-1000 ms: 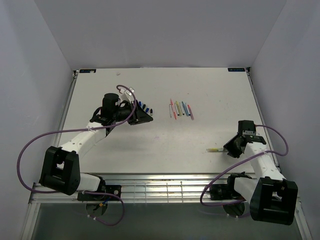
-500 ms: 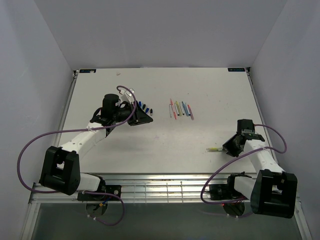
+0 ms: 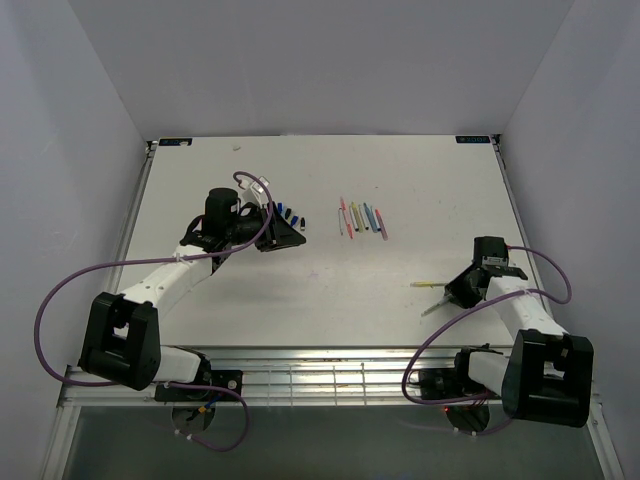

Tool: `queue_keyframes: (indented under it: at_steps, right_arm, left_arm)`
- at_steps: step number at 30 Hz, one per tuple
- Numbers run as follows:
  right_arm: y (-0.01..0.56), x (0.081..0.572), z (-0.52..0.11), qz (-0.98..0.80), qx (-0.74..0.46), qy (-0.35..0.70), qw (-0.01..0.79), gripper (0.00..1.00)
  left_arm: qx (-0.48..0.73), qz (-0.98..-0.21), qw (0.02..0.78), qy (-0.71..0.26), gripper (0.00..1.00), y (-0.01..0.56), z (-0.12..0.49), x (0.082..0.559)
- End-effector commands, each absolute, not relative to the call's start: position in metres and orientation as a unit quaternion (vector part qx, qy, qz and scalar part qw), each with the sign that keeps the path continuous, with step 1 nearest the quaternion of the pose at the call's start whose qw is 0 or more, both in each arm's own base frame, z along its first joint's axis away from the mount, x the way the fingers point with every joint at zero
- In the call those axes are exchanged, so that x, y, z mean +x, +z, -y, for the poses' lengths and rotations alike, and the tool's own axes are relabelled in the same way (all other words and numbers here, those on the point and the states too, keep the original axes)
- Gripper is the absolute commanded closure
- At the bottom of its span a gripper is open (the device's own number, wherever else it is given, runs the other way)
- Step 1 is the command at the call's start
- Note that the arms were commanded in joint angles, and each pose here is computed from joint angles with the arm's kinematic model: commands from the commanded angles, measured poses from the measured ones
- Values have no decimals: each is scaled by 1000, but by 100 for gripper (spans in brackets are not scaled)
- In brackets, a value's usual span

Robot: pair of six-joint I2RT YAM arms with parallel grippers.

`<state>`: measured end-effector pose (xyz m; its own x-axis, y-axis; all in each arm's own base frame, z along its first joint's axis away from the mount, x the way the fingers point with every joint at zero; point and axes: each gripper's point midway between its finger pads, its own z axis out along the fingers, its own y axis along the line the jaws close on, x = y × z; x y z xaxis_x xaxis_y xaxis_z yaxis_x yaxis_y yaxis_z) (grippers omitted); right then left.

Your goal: Open the pen caps

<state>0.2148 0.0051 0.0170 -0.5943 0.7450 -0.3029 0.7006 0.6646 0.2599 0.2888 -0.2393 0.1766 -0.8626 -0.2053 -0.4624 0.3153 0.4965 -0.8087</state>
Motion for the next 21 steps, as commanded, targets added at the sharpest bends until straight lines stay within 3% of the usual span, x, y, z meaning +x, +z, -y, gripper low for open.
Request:
queue_keyframes:
  at_steps: [1,12,21]
  right_arm:
    - [4,204,-4,-891,418,46,172,68]
    - [-10,180,-6,-897,415,36,146,92]
    - [24,187,-5,-901,383,51,197,92]
  left_arm:
    - [42,-823,262,-503,53,176,240,288]
    - [39,-824,262,-501,53,174,239,289]
    - [38,-825,263,-499,53,175,240,294]
